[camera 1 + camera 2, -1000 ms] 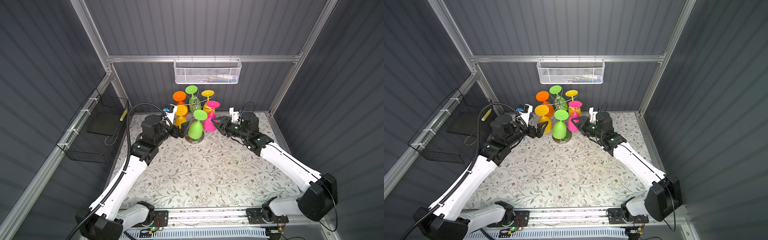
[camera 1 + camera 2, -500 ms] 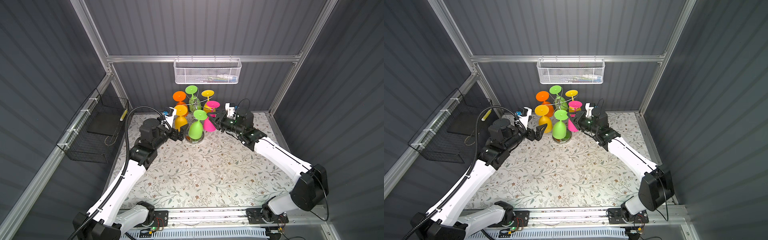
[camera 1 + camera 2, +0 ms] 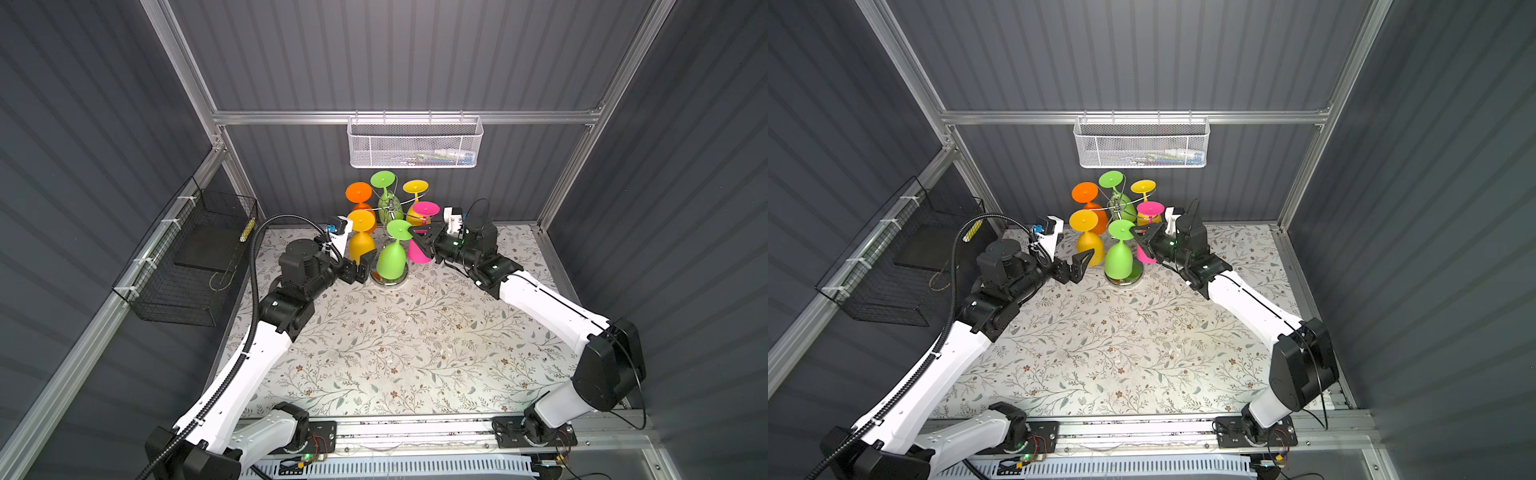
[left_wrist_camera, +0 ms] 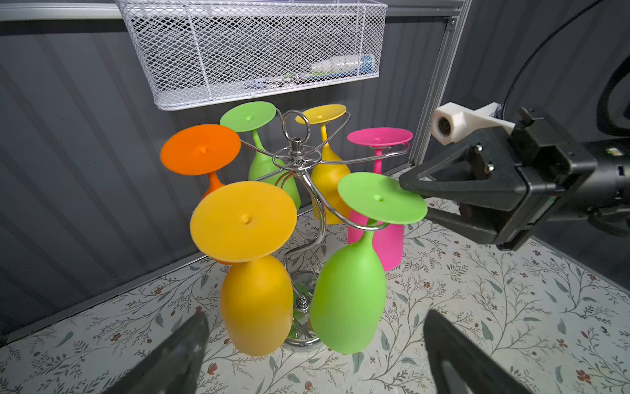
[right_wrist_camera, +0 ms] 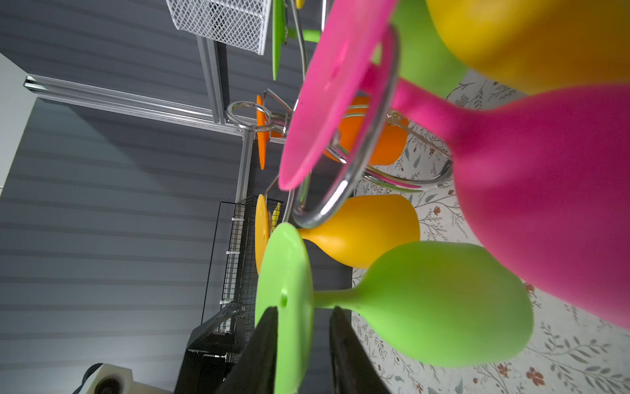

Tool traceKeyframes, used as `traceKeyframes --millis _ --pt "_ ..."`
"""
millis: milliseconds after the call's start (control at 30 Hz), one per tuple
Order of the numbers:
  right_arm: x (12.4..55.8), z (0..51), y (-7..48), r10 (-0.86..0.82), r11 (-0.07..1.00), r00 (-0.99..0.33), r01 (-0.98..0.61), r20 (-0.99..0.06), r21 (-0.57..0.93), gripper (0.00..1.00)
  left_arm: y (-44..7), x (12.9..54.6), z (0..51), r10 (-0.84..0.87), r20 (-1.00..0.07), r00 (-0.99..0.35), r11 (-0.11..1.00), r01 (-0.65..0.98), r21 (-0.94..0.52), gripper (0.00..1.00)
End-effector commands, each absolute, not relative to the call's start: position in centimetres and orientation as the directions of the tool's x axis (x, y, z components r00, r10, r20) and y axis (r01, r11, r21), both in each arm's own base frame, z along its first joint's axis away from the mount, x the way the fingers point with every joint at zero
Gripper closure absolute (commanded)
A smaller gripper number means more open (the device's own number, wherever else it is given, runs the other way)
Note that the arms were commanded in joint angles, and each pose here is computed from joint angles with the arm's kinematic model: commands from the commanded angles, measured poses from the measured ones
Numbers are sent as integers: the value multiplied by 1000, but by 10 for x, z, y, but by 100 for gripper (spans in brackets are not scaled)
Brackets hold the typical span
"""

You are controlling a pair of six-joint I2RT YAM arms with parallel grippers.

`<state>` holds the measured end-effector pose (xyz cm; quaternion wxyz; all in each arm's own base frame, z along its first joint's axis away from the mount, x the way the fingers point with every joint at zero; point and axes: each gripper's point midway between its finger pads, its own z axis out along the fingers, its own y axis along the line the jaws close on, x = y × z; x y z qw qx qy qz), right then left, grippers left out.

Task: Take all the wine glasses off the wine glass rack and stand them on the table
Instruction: 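Move right gripper onto lime green glass stem while left hovers by yellow glass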

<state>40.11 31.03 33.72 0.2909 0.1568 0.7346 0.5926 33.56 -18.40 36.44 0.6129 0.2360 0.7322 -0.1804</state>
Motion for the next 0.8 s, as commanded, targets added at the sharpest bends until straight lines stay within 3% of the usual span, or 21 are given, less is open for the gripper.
traceKeyframes --millis 0,467,767 --pt "406 352 306 628 220 -736 -145 -254 965 75 -181 333 369 113 -987 -117 826 563 28 2" --pt "404 361 304 672 206 -697 -151 -252 967 91 -175 337 367 109 -986 -124 838 546 24 2" --pt "394 370 302 692 217 -667 -174 -277 960 94 -170 342 363 108 -985 -138 849 527 19 2"
